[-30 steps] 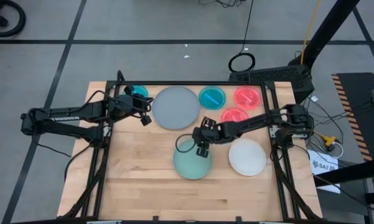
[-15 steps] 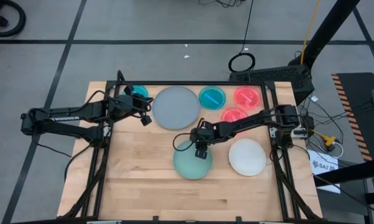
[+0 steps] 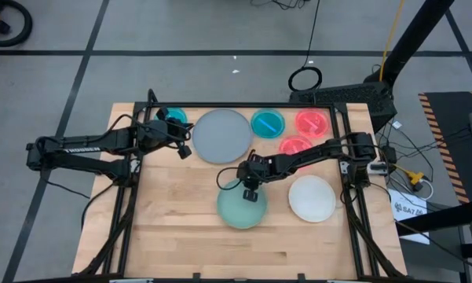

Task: Stack plastic plates
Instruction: Stack the light green plate on top of the gray plate

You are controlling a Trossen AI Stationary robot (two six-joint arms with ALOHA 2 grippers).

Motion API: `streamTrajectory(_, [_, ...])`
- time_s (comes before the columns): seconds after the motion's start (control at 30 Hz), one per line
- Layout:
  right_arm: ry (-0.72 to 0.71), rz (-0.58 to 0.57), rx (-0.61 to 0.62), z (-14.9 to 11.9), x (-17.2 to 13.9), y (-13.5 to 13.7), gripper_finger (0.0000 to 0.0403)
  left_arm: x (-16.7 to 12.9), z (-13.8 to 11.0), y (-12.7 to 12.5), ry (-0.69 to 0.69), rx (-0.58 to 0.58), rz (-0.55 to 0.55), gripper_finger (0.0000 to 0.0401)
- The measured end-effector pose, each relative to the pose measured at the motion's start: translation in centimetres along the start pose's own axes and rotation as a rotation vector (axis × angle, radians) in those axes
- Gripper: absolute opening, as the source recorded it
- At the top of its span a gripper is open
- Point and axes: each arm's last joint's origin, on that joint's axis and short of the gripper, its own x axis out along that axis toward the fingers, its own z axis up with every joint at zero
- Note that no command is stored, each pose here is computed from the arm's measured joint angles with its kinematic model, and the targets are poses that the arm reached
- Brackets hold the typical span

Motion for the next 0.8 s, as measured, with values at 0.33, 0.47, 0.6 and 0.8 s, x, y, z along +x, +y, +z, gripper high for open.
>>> streamTrajectory(0.33, [-0.059,0.070,0.059,1.2,-2.4,-0.8,0.0004,0.0,0.0,0.0,0.000,-0.019,0.000,0.0030])
streamTrajectory(0.47, [-0.121,0.095,0.059,2.2,-4.5,-2.3,0.0003,0.0,0.0,0.0,0.000,-0.036,0.000,0.0030])
streamTrajectory(0.6, [-0.182,0.096,0.035,2.9,-6.2,-4.0,0.0003,0.0,-0.3,0.0,0.028,-0.033,-0.003,0.0030])
streamTrajectory(0.8, [-0.261,0.124,0.082,4.0,-7.3,-8.9,0.0002,0.0,-0.4,0.0,0.043,-0.042,-0.004,0.0030])
